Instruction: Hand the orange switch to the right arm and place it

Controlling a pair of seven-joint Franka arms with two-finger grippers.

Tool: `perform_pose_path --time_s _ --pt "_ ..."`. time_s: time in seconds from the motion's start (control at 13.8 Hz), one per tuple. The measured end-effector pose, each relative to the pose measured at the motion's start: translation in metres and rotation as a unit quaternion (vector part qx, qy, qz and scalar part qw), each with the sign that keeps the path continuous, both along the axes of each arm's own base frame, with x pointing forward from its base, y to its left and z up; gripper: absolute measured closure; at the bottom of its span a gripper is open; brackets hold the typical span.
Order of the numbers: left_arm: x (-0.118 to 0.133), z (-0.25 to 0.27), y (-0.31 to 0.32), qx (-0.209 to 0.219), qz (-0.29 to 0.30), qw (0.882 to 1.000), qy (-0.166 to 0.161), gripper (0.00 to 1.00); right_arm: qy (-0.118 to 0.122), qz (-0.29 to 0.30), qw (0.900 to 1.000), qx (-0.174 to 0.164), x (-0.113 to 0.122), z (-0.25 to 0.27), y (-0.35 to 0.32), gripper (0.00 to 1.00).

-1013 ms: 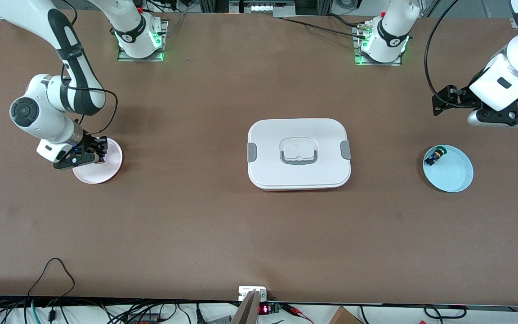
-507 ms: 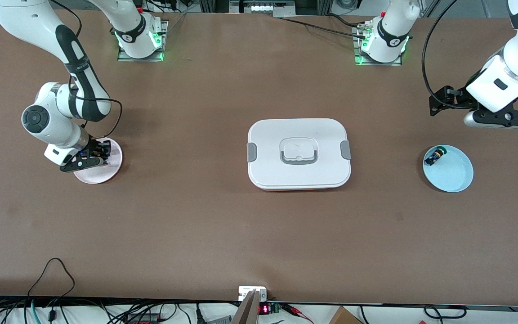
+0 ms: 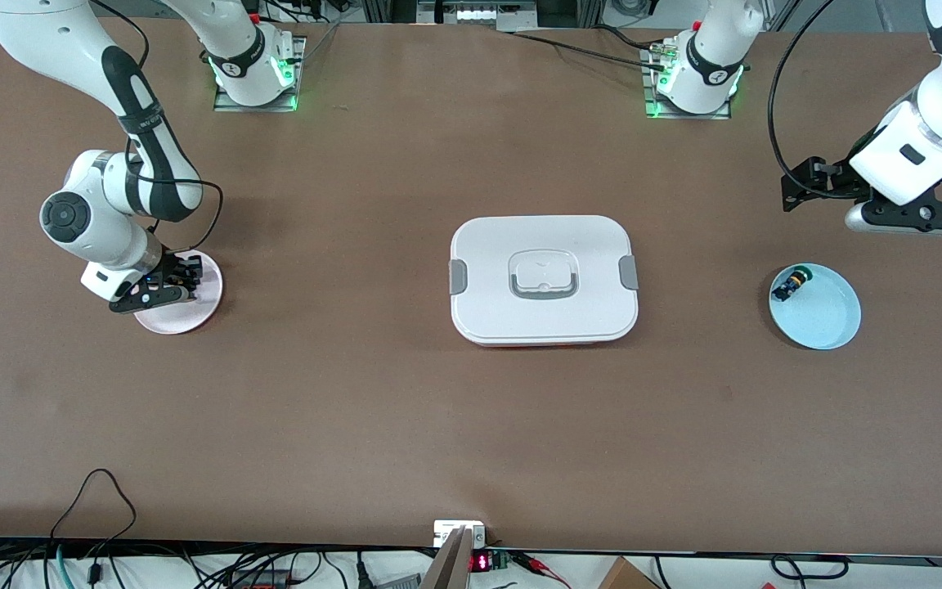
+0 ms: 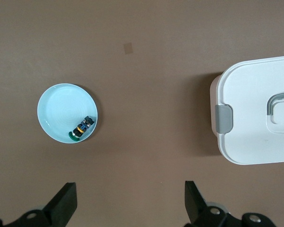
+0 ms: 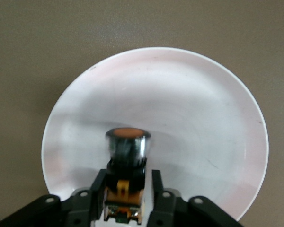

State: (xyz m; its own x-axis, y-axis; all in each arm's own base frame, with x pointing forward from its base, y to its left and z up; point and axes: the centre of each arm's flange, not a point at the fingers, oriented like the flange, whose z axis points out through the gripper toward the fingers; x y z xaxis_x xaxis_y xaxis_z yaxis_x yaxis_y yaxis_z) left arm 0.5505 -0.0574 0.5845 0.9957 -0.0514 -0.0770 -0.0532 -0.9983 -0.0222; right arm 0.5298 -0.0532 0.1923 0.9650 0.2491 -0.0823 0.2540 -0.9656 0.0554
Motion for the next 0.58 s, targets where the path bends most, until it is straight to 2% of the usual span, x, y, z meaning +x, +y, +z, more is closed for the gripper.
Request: perform_pose_path --time_s 0.36,0.58 --pt "0.000 0.000 0.000 0.000 0.000 1.000 0.000 0.00 -0.004 -0.003 1.000 0.002 0.004 0.014 0.000 0.01" --pt "0.000 -0.001 0.001 0.000 0.001 1.000 0.000 0.00 -0.023 -0.003 1.000 0.008 0.016 0.061 0.002 0.00"
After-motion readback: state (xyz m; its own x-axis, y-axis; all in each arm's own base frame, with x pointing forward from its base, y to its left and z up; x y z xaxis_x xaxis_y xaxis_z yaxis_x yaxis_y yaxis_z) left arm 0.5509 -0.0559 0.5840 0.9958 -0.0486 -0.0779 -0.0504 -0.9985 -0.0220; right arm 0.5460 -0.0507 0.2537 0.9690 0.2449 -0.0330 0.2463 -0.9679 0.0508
